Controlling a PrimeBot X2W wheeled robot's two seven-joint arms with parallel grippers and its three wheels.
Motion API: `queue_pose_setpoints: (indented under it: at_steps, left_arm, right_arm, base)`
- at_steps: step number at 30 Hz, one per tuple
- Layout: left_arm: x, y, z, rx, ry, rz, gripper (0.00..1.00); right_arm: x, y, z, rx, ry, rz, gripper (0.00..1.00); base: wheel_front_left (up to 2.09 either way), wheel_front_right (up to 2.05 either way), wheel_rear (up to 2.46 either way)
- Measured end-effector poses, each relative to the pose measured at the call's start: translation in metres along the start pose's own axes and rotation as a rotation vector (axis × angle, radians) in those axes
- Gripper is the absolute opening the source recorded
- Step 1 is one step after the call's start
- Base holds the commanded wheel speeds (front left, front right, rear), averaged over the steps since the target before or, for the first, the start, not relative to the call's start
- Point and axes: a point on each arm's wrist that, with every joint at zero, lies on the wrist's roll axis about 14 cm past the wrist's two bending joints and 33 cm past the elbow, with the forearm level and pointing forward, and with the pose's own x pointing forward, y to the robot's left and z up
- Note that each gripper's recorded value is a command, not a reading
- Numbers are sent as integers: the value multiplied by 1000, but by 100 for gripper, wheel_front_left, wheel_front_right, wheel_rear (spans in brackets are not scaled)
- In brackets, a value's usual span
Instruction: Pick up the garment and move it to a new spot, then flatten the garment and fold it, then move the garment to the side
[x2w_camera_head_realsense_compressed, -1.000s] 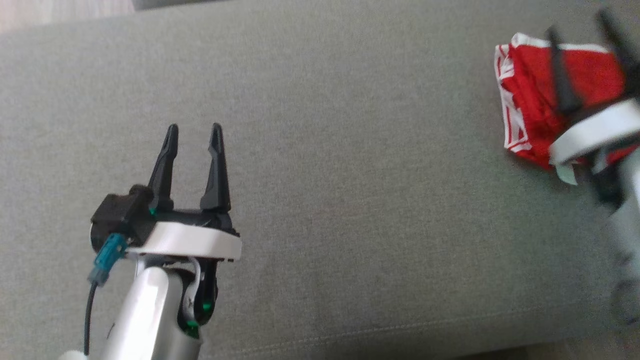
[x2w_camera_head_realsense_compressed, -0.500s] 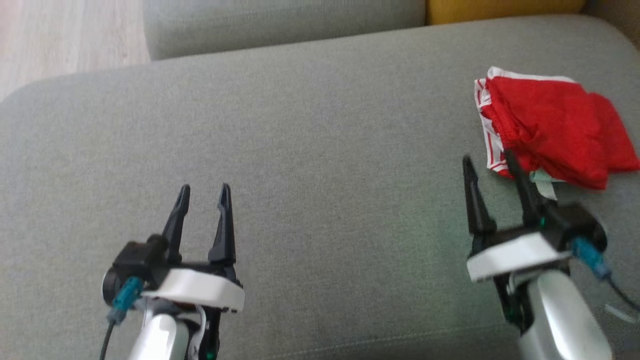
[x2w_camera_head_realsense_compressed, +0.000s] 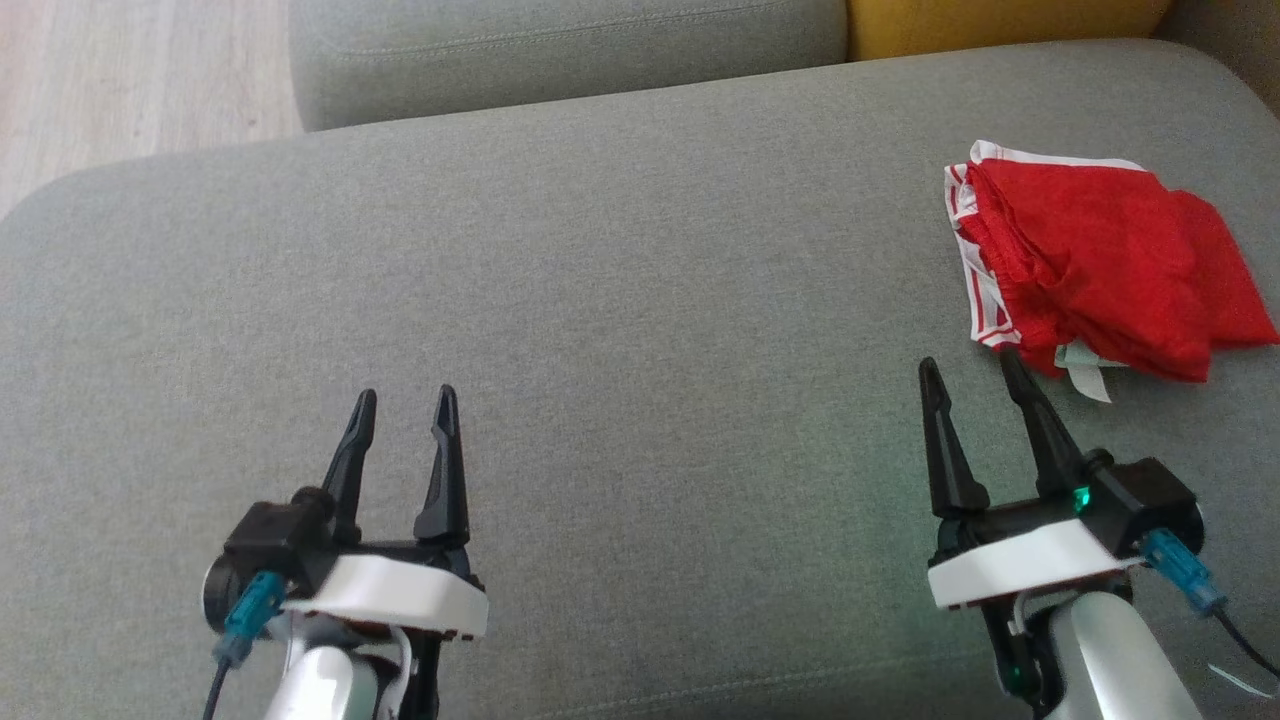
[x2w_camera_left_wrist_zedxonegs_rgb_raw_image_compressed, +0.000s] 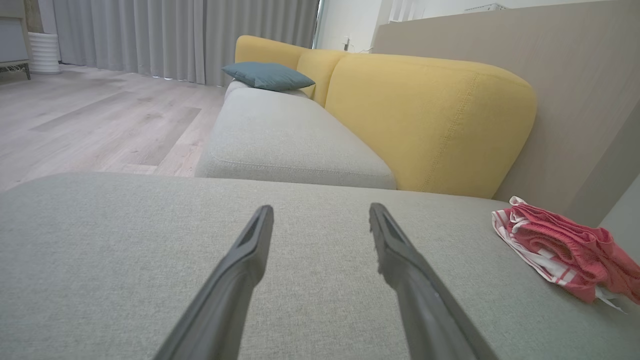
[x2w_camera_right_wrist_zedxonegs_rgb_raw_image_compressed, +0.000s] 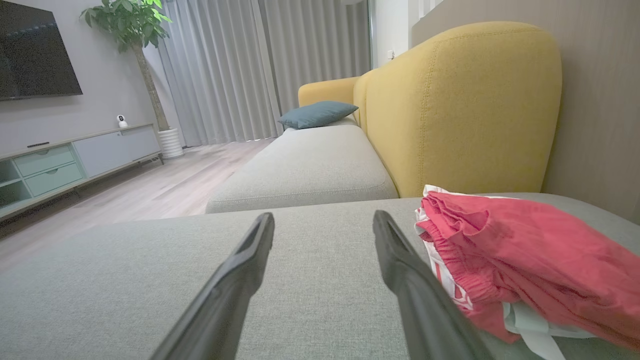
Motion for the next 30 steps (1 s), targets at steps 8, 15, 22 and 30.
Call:
queue_pose_setpoints:
  at_steps: [8, 15, 22, 30]
  left_arm:
    - [1, 0, 11, 24, -34, 1, 100]
    - [0, 1, 17, 3, -53, 13, 100]
    - [-5, 4, 10, -14, -29, 25, 100]
    - [-9, 6, -4, -27, 15, 38, 0]
  right_arm:
    - [1, 3, 3, 0, -9, 10, 100]
    - [2, 5, 5, 0, -16, 14, 100]
    - [2, 7, 6, -1, -20, 20, 100]
    - [-2, 6, -8, 4, 24, 17, 0]
  base:
    - [0, 0, 0]
    - [0, 0, 0]
    - [0, 0, 0]
    - [0, 0, 0]
